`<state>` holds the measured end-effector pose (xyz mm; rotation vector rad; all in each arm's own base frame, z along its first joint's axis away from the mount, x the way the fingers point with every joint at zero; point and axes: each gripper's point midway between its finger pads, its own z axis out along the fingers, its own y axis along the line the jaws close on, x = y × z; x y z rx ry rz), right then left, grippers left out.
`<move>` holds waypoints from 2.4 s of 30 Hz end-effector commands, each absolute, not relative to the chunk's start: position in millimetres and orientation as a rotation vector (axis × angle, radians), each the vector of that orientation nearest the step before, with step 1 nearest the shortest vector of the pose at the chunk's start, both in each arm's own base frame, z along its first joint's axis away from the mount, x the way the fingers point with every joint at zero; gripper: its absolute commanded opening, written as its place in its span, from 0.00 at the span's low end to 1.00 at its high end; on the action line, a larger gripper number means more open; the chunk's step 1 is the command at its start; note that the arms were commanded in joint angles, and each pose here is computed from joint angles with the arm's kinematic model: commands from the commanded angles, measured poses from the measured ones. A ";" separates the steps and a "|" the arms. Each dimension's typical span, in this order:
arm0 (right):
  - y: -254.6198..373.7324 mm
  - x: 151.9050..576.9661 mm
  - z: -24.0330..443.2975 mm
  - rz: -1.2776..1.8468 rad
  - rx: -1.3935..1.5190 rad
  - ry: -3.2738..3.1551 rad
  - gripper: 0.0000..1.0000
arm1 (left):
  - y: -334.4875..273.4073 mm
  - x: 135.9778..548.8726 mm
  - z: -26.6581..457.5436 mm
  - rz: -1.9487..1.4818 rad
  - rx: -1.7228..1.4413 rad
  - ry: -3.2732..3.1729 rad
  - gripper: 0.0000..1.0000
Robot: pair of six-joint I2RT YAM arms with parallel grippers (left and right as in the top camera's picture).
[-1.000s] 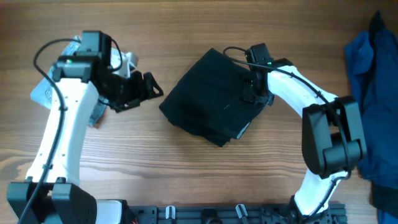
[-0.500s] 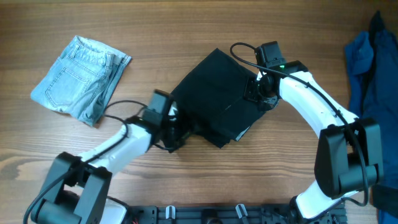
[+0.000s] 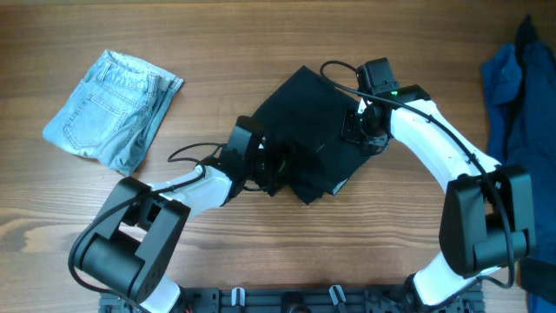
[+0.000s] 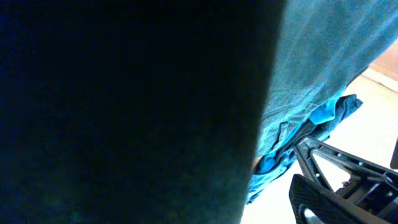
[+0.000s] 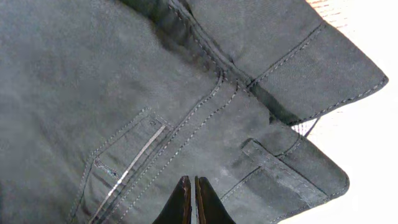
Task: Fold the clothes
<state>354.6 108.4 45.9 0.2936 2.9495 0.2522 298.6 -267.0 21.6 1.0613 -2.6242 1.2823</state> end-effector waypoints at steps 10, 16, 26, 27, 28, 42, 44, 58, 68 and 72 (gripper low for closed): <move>107.9 361.6 57.8 0.254 0.036 2.901 0.04 | -232.0 293.8 3.7 1.109 0.691 -3.081 0.04; 96.6 369.4 111.7 0.288 0.050 2.749 0.05 | -176.0 303.3 94.6 1.115 0.374 -3.424 0.04; 111.3 361.1 175.8 0.446 -0.005 2.579 0.07 | -32.0 390.0 252.5 1.214 0.538 -3.926 0.04; 112.7 359.5 176.1 0.458 -0.010 2.583 0.07 | -7.1 399.3 265.7 1.142 0.544 -3.998 0.04; 112.5 358.4 175.3 0.457 -0.009 2.588 0.07 | 7.7 404.3 269.9 1.095 0.575 -4.027 0.04; 113.4 353.2 172.7 0.469 -0.008 2.612 0.07 | 75.6 485.4 391.1 1.540 0.476 -4.134 0.04; 114.3 352.8 172.8 0.477 -0.012 2.612 0.07 | 79.6 497.3 382.3 1.531 0.477 -4.127 0.04; 113.3 347.4 169.6 0.473 -0.011 2.639 0.07 | 146.9 415.5 155.5 0.421 1.139 -3.409 0.07; 113.1 346.1 168.8 0.473 -0.010 2.645 0.07 | 171.8 322.7 142.5 0.326 1.501 -2.958 1.00; 113.1 346.1 168.8 0.469 -0.023 2.644 0.07 | 168.9 316.2 174.5 0.335 1.535 -3.033 1.00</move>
